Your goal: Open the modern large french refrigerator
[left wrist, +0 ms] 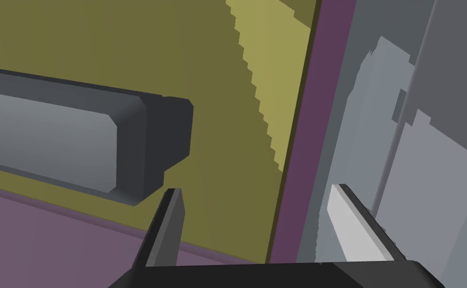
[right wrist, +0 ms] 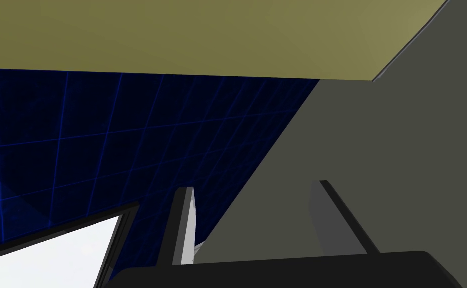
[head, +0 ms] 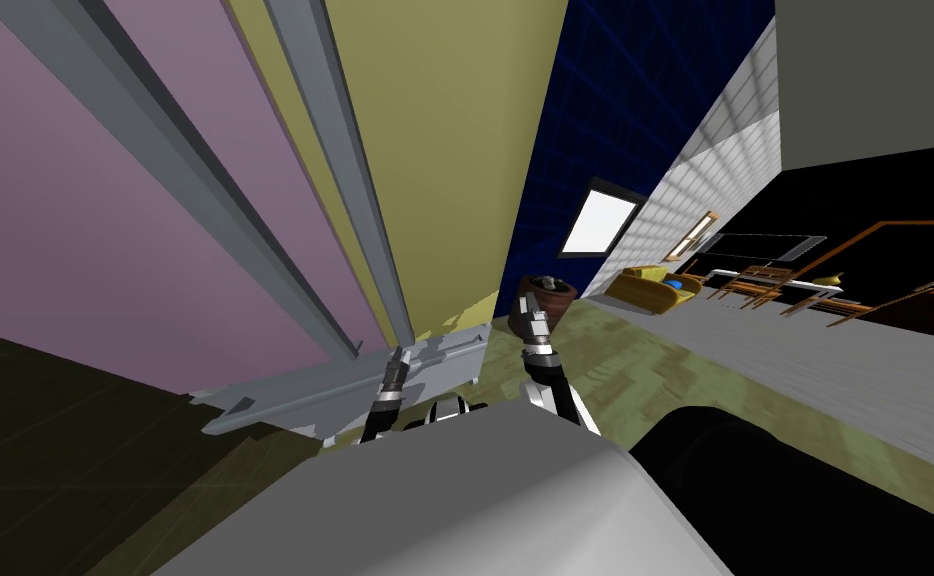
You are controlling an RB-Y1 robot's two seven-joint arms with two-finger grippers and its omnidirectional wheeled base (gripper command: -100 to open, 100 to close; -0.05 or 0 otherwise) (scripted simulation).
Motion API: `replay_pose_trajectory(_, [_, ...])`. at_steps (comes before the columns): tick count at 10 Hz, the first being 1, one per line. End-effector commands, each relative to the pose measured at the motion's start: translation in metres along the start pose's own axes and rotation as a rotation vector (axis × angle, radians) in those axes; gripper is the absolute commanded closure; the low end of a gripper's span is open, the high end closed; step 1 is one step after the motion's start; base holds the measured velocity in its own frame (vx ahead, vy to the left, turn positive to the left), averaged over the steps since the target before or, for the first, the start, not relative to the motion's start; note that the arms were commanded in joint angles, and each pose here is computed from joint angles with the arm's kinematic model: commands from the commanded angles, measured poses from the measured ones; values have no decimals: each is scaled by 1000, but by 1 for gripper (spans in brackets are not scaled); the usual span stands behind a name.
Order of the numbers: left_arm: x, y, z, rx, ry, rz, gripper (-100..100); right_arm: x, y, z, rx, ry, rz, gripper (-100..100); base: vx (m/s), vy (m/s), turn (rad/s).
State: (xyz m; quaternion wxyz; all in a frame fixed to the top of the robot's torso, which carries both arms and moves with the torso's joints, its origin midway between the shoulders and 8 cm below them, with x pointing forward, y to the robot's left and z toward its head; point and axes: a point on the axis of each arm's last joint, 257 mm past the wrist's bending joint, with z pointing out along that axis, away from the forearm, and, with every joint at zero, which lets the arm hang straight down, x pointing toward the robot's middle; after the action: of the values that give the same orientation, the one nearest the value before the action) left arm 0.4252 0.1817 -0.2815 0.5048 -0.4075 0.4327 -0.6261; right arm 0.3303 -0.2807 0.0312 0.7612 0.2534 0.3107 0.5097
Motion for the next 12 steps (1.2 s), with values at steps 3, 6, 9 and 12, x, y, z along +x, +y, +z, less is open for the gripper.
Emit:
replay_pose_trajectory(3, [2,-11,9,39,8,-1,100,0,0,0,0,0,0,0,3,2,-5])
replay_pose_trajectory(6, [1,-5,-3,33,8,4,100,0,0,0,0,0,0,0,-9,-11,-6])
replay_pose_trajectory(9, [7,-13,1,39,54,-43,-100,0,0,0,0,0,0,0,5,87,-104])
replay_pose_trajectory(12, [26,-18,8,44,80,-139,-100,0,0,0,0,0,0,0,-20,134,-111])
